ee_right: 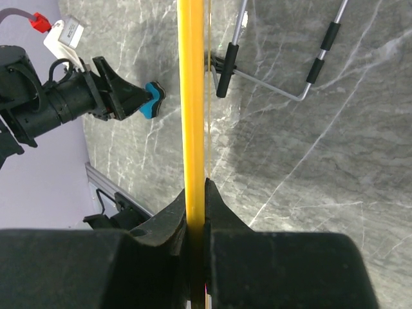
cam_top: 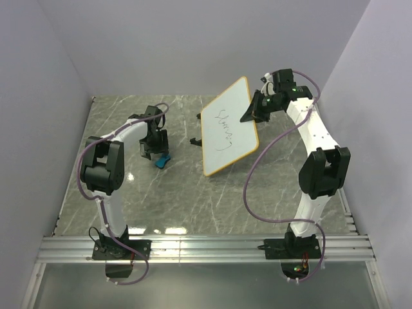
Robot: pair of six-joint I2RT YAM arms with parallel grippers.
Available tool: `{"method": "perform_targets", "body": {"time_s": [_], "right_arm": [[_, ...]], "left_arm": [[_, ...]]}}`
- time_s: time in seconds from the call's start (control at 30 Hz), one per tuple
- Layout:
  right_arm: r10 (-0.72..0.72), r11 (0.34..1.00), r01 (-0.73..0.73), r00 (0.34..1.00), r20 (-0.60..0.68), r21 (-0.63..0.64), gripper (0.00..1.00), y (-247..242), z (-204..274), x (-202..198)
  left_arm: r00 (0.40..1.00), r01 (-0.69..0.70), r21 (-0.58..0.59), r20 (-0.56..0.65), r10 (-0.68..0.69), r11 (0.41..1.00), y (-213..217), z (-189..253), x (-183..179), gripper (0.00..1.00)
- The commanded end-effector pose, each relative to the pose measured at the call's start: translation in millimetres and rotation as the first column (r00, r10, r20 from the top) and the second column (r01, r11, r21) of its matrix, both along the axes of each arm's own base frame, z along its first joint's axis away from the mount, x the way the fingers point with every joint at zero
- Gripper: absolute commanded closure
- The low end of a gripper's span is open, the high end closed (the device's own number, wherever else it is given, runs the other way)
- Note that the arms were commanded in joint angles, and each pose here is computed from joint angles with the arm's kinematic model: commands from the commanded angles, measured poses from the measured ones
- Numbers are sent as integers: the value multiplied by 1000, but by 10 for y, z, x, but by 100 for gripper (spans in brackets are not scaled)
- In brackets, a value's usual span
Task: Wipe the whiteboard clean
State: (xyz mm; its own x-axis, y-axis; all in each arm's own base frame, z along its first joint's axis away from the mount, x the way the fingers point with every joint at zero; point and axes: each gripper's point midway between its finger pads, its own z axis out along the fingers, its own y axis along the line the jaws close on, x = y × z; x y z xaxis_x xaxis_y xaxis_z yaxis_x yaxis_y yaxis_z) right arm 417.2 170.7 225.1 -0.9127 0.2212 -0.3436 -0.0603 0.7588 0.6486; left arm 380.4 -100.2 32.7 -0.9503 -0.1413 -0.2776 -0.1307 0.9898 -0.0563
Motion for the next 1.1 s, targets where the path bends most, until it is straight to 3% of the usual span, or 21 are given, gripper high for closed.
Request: {"method": "perform_targets", "body": {"time_s": [0.0,0.4,0.73,1.07], "right_arm": [[16,1000,-18,993,114,15,100,-13,354,-42],[21,1000,-22,994,109,14,100,-7,335,-56],[19,1000,-20,995,102,2,100,-35,302,-101],[27,999,-26,996,87,-21,100,-85,194,-296]], "left_arm": [[999,-5,-13,-39,4,1000,-52,45,-108,29],[996,36,-87,84,-29,996,-200,532,63,24],[989,146,-69,47,-143,987,-458,336,-152,25],[994,73,167,71,-85,983,-180,228,5,25]]}}
